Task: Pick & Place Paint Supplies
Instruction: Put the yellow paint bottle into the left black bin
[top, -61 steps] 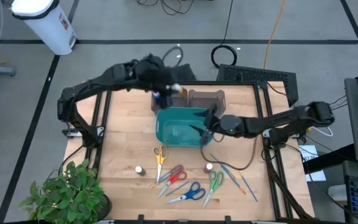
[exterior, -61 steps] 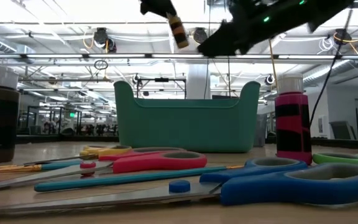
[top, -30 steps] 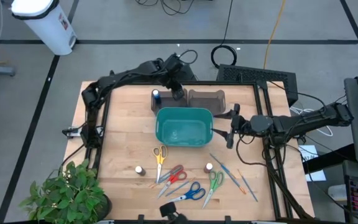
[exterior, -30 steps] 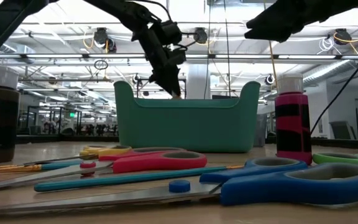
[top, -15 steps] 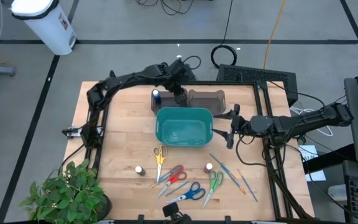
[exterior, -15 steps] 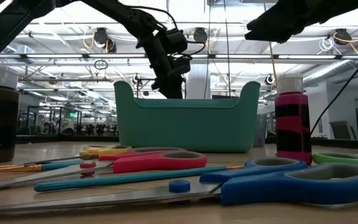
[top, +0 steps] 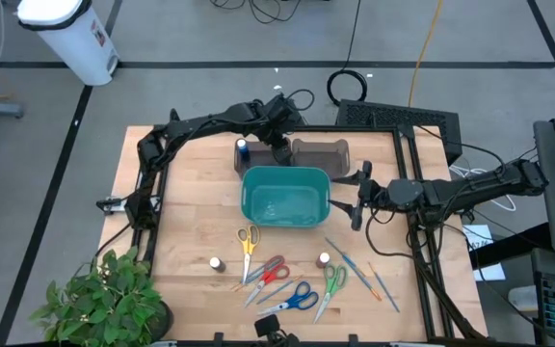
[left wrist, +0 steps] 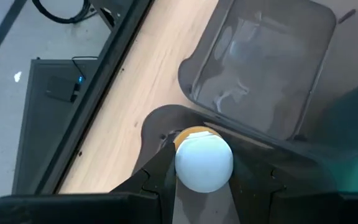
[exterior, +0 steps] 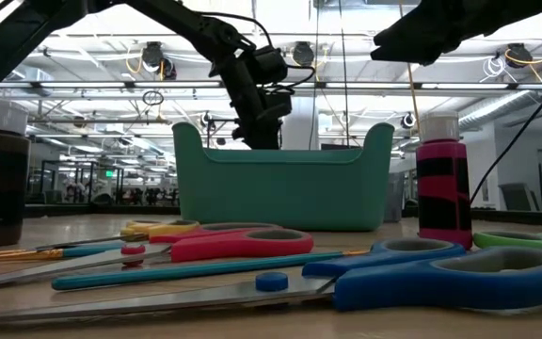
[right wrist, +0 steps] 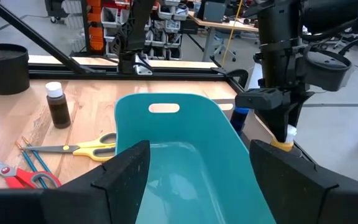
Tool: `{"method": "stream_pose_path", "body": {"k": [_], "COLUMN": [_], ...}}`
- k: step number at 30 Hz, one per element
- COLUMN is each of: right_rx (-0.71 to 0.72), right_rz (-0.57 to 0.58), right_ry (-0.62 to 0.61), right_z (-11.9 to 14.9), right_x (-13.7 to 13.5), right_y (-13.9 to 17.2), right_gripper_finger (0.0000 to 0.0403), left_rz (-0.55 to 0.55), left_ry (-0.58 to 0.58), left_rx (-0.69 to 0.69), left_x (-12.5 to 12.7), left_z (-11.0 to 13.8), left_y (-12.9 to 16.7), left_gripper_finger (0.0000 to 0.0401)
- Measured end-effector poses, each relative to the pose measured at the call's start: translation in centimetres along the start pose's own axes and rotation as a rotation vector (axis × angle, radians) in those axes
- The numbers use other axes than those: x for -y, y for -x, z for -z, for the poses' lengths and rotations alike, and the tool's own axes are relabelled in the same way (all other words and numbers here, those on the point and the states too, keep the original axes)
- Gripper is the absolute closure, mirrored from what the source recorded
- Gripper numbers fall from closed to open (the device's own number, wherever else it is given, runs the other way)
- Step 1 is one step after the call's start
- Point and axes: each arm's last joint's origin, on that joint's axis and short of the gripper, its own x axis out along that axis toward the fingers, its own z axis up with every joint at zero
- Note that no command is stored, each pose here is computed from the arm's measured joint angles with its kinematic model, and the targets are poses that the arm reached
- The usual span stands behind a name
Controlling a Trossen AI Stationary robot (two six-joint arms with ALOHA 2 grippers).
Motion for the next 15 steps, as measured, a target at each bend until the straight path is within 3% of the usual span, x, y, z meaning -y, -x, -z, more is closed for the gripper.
{"method": "stream_pose_path", "body": {"k": [15], "right_rx": [0.007], "right_rz": [0.000], "right_ry": [-0.006], "right_z": [-0.1], "right_x": [0.0], "right_y": [0.0], "right_gripper_finger": [0.0137], "left_rz": [-0.005], "left_ry": [0.020], "left_rx": [-0.035], "left_x": [0.3], "left_z": [1.6], "left_y": [-1.6], "left_gripper_finger": [0.0282]}}
